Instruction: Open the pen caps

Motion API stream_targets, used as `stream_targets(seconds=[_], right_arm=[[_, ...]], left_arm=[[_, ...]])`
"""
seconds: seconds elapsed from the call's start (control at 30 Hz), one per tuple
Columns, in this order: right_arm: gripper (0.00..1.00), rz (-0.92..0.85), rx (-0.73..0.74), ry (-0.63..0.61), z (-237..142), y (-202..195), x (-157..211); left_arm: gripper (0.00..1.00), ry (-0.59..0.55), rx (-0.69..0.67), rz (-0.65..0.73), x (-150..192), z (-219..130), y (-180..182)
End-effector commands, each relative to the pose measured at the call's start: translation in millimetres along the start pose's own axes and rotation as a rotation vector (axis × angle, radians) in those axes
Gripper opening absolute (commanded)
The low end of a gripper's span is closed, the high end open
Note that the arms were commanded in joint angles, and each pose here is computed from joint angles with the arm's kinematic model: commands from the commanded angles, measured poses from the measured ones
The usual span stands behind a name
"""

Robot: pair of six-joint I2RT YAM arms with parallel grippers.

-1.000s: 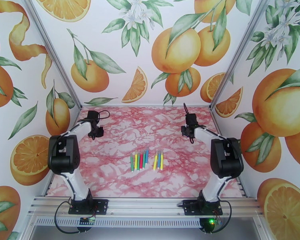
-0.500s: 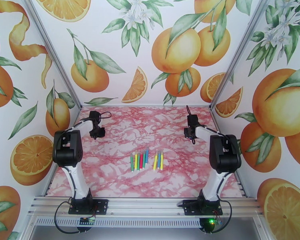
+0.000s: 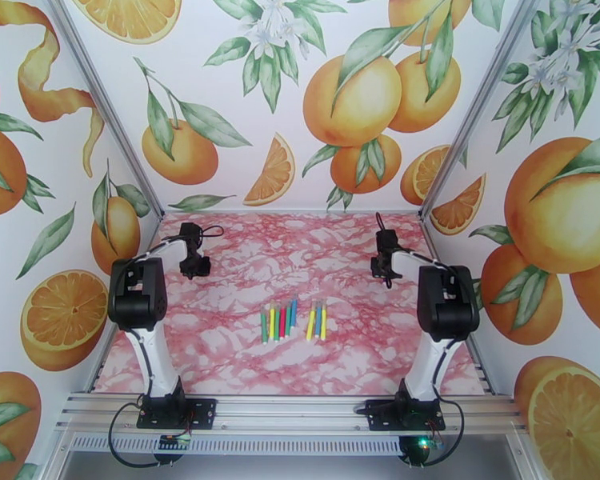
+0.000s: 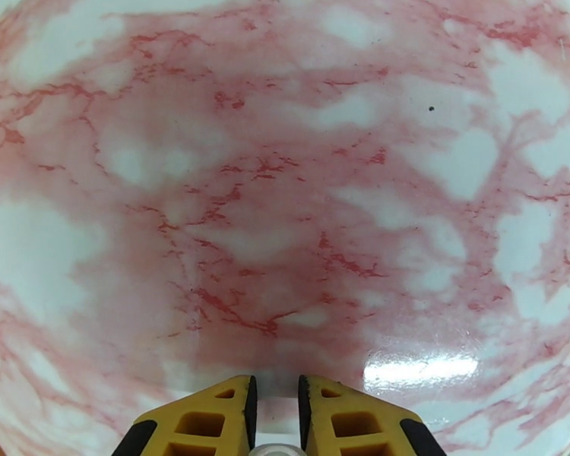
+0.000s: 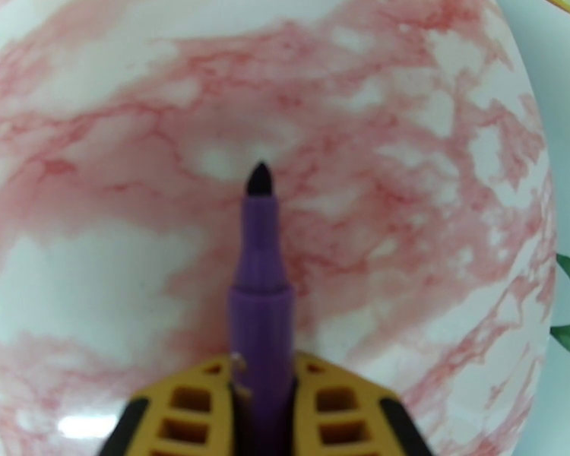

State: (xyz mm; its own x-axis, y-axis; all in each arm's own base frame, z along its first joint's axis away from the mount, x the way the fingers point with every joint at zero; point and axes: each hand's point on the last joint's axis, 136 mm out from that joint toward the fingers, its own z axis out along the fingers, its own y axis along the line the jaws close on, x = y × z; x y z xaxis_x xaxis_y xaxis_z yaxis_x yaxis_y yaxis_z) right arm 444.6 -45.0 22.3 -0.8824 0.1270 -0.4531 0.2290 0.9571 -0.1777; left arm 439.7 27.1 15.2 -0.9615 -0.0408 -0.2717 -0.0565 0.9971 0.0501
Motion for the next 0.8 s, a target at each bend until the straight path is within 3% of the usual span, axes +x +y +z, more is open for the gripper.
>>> stream_targets(seconds=[0.0, 0.23, 0.77], right_arm=[[0.15, 0.014, 0.035, 0.009, 1.2, -8.1, -1.8], [0.17, 0.019, 0.038, 0.021, 3.6, -9.4, 1.2], [0.27, 0.015, 0.044, 0.057, 10.7, -9.5, 12.6]], left_arm=[[0.27, -0.002, -0.014, 0.003, -6.2, -0.3, 6.2], [0.35, -0.007, -0.008, -0.002, -7.4, -2.0, 7.0], [0.42, -0.014, 0.004, -0.001, -8.2, -4.2, 4.7]])
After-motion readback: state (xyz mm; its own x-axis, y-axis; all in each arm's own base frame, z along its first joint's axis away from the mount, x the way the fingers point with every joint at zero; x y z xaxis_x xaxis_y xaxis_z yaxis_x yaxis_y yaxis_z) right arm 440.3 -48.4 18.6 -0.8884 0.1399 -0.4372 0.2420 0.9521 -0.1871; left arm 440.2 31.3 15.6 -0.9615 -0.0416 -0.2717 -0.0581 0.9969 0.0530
